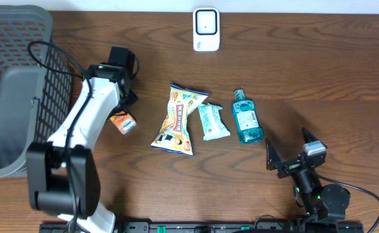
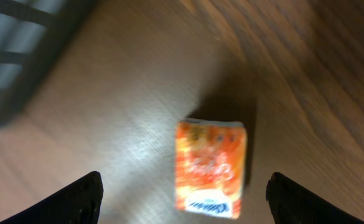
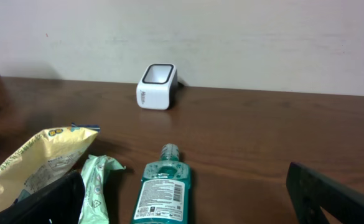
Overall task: Scan the item barcode
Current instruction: 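Grasp the orange tissue pack and place it left of the snacks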
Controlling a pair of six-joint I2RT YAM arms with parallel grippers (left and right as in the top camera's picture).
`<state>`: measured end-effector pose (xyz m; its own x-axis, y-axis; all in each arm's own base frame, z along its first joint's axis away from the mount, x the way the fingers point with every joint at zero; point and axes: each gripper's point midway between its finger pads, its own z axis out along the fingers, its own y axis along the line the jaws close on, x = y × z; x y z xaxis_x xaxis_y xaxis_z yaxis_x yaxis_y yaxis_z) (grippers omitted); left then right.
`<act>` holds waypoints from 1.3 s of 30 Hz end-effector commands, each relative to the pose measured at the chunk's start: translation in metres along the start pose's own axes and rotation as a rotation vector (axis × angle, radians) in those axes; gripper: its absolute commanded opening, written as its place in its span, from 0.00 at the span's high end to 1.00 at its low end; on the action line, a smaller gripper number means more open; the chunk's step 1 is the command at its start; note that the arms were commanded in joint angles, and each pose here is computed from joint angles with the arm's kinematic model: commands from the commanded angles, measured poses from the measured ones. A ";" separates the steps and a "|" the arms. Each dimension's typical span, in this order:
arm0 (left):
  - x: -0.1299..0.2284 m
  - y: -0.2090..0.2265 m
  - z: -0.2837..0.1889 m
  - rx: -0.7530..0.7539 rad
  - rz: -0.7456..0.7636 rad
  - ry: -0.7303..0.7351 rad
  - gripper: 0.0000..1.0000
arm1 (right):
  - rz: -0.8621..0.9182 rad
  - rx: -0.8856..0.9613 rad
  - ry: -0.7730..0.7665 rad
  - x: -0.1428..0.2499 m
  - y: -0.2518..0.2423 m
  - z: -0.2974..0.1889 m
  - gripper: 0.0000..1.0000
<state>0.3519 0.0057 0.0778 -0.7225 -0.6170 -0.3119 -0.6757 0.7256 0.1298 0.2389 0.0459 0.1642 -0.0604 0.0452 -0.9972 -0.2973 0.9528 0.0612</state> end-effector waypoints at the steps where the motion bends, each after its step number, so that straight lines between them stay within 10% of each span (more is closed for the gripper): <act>1: 0.016 -0.011 0.016 0.028 0.017 0.085 0.16 | -0.006 0.000 0.004 0.001 0.000 0.000 0.01; 19: 0.059 -0.004 0.073 0.024 -0.004 0.149 0.11 | -0.006 0.000 0.004 0.001 0.000 0.000 0.01; 21: 0.062 -0.004 0.079 0.036 -0.008 0.141 0.20 | -0.006 0.000 0.004 0.001 0.000 0.000 0.01; 25: 0.063 -0.005 0.083 0.046 -0.011 0.133 0.69 | -0.006 0.000 0.004 0.001 0.000 0.000 0.01; 39: 0.086 -0.033 0.063 0.176 0.031 0.219 0.69 | -0.006 0.000 0.004 0.001 0.000 0.000 0.01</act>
<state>0.3378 -0.0252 -0.0025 -0.7279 -0.6573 -0.1953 -0.6708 0.7416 0.0042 0.2389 0.0459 0.1642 -0.0605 0.0456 -0.9971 -0.2973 0.9528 0.0616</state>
